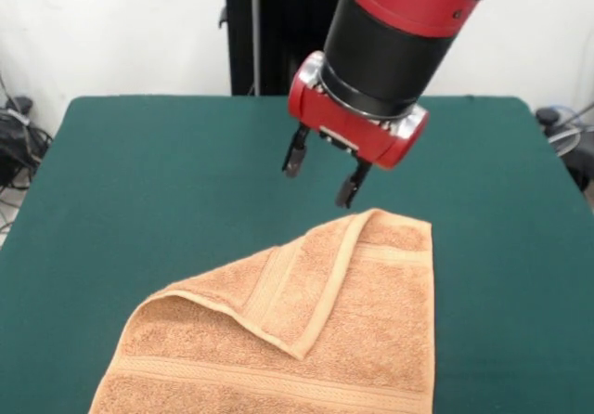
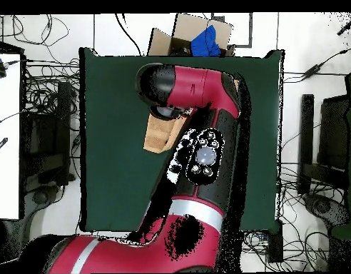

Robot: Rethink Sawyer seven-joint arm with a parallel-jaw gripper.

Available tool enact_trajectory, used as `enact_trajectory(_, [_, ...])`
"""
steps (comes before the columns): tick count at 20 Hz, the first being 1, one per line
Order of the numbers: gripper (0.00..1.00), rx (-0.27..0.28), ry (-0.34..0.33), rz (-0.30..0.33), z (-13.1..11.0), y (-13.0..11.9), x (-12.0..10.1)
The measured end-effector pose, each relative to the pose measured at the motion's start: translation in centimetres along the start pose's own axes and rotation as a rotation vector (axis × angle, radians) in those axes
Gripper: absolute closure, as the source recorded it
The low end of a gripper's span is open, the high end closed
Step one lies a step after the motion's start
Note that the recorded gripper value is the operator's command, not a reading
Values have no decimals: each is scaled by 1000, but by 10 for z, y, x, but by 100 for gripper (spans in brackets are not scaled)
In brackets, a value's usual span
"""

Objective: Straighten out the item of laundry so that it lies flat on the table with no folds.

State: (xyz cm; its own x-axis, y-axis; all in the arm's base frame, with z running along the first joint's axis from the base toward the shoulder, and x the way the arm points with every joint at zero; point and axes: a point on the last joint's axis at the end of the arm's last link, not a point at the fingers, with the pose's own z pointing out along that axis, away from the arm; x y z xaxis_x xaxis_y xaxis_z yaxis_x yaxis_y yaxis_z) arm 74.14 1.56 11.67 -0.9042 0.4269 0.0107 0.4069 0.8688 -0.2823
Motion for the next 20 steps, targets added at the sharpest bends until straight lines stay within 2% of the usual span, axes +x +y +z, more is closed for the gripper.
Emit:
enact_trajectory(5, [0, 2, 12, 17, 12, -5, -3])
enact_trajectory(7, [0, -74, 51, 67, 24, -11, -14])
enact_trajectory(9, [0, -125, 78, 104, 32, -18, -22])
enact_trajectory(10, [0, -168, 102, 140, 40, -29, -32])
enact_trajectory(14, [0, -255, 150, 223, 61, -64, -53])
enact_trajectory(15, [0, -272, 160, 235, 65, -70, -56])
enact_trajectory(17, [0, -339, 195, 261, 74, -87, -62])
enact_trajectory(20, [0, -410, 232, 277, 79, -100, -65])
